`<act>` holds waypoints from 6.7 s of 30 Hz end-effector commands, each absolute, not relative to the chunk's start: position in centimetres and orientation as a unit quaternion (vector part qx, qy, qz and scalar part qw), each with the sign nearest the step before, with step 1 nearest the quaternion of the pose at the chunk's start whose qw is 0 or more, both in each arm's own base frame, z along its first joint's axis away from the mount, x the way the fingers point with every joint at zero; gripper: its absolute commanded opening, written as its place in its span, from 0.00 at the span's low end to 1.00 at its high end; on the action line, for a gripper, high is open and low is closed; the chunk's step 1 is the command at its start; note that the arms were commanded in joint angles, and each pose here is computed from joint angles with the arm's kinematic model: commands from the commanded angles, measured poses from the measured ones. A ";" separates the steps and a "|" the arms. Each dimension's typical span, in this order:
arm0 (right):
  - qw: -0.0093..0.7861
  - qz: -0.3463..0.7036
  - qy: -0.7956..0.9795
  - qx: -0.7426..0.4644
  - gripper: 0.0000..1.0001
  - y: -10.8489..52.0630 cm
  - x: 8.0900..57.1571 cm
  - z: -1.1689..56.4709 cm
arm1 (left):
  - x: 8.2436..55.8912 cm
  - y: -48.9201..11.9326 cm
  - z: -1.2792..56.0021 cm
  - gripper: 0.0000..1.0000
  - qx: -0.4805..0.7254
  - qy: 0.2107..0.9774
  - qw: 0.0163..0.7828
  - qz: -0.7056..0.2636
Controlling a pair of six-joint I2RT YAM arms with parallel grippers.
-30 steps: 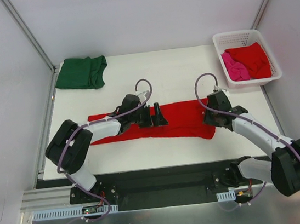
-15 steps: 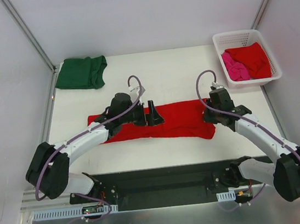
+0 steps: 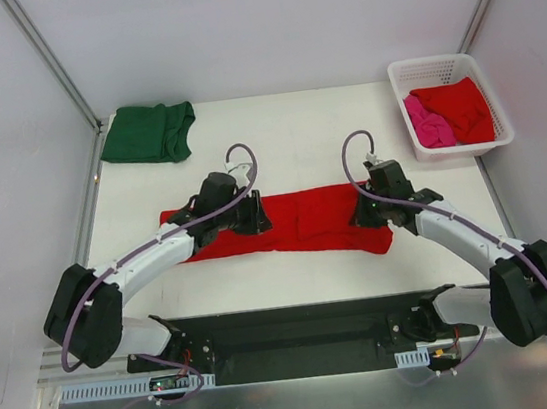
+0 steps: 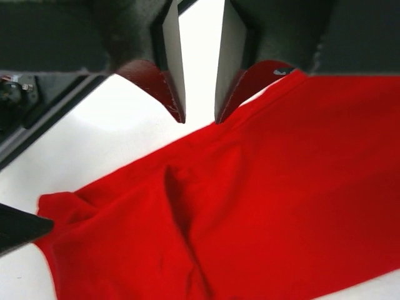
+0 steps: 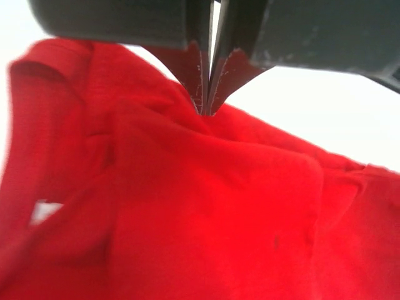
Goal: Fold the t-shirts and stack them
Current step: Fold the tshirt
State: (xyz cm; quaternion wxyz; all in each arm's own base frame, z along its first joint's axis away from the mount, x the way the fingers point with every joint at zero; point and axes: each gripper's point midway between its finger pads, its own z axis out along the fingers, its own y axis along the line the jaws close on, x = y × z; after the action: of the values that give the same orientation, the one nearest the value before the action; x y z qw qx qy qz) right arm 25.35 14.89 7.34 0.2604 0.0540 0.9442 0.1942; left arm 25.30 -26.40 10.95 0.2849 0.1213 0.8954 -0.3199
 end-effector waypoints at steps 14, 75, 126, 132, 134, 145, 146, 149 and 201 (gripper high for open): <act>0.223 0.260 0.939 -0.035 0.01 22.5 26.9 7.5 | 27.5 -25.1 8.1 0.05 0.125 0.913 0.253 -0.296; 0.183 0.017 0.981 -0.054 0.01 15.6 20.1 2.3 | 37.6 -10.6 2.6 0.00 -0.055 0.961 0.270 -0.025; 0.163 -0.001 0.984 -0.076 0.01 17.4 37.4 3.2 | 20.2 -16.9 2.3 0.00 -0.040 0.987 0.082 -0.131; 0.165 0.041 0.980 -0.108 0.01 19.4 40.1 3.8 | 18.8 -18.3 2.7 0.00 -0.030 0.986 0.070 -0.147; 0.158 0.062 0.979 -0.113 0.01 20.1 40.6 3.4 | 18.5 -18.9 3.0 0.00 -0.028 0.985 0.069 -0.155; 0.195 0.102 0.970 -0.100 0.01 20.0 46.9 5.9 | 15.6 -22.9 4.7 0.00 0.008 0.980 0.063 -0.186; 0.198 0.101 0.970 -0.098 0.01 19.8 47.3 6.0 | 14.8 -23.6 4.9 0.00 0.024 0.980 0.062 -0.190; 0.207 0.078 0.971 -0.091 0.01 18.5 47.2 6.7 | 14.6 -24.8 6.1 0.00 0.051 0.976 0.089 -0.193; 0.146 0.240 0.935 -0.216 0.01 32.3 29.2 5.6 | 30.3 -8.3 15.8 0.99 -0.137 0.909 0.372 -0.131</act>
State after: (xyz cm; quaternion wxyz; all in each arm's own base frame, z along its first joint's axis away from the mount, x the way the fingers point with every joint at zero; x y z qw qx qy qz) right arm 27.40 30.36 4.11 0.1206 -0.2024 0.9461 0.2220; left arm 30.36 -9.12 16.52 0.3885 -0.1178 0.9072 -0.1107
